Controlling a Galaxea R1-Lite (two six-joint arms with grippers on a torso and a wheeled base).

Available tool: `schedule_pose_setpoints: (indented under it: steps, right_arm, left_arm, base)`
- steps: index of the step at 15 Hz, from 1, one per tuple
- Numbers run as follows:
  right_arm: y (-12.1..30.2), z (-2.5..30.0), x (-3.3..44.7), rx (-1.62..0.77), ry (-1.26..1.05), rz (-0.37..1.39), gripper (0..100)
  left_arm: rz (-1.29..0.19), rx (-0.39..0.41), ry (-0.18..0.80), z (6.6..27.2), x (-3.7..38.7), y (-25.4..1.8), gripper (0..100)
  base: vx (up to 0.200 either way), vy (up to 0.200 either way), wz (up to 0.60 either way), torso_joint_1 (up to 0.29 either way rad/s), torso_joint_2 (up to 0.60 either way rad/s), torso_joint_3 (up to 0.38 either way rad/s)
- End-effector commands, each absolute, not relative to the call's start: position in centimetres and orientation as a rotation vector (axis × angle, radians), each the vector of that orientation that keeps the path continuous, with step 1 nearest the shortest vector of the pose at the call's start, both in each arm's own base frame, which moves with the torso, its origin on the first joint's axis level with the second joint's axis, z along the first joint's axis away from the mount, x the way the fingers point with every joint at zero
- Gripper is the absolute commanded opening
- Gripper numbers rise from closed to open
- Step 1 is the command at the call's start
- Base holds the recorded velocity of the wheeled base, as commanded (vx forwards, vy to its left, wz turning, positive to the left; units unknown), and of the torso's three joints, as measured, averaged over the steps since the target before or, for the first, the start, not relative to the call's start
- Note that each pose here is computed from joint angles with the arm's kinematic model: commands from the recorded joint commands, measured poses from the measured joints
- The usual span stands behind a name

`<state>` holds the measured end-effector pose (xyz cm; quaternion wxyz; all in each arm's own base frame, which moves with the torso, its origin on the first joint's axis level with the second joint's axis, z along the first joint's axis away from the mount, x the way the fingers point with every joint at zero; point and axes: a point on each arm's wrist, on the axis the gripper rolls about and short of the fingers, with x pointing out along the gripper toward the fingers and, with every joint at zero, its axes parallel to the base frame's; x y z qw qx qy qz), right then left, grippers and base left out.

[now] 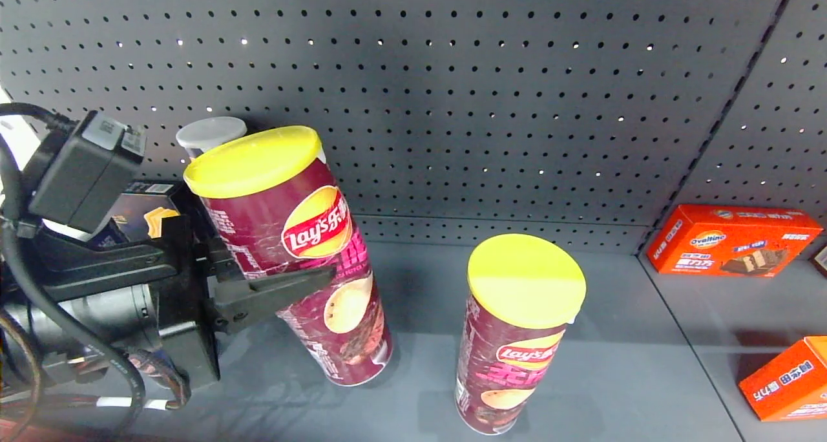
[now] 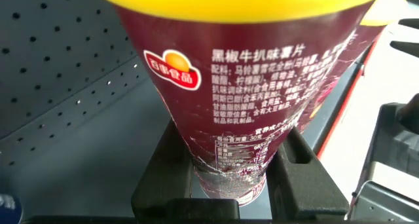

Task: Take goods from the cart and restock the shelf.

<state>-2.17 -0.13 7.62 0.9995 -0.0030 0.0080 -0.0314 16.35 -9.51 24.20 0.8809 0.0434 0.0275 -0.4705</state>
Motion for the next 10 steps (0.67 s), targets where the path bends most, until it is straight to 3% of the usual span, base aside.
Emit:
schedule_pose_setpoints:
  steps: [1,5,10]
  right_arm:
    - [-0.1,7.6,-2.3,-0.006,0.0,-0.061,100]
    - [-0.1,7.6,-2.3,-0.006,0.0,-0.061,100]
    - [-0.1,7.6,-2.3,-0.006,0.0,-0.061,100]
  left_arm:
    - [-1.004,0.09,0.059,24.3,16.1,-9.9,0]
    - [-1.01,0.115,0.036,25.7,16.1,-10.2,0]
    - [-1.029,0.136,0.08,26.6,16.7,-10.9,0]
  base:
    - [0.0,0.0,0.0,0.0,0.0,0.0]
    - [0.0,0.0,0.0,0.0,0.0,0.0]
    - [0.0,0.0,0.0,0.0,0.0,0.0]
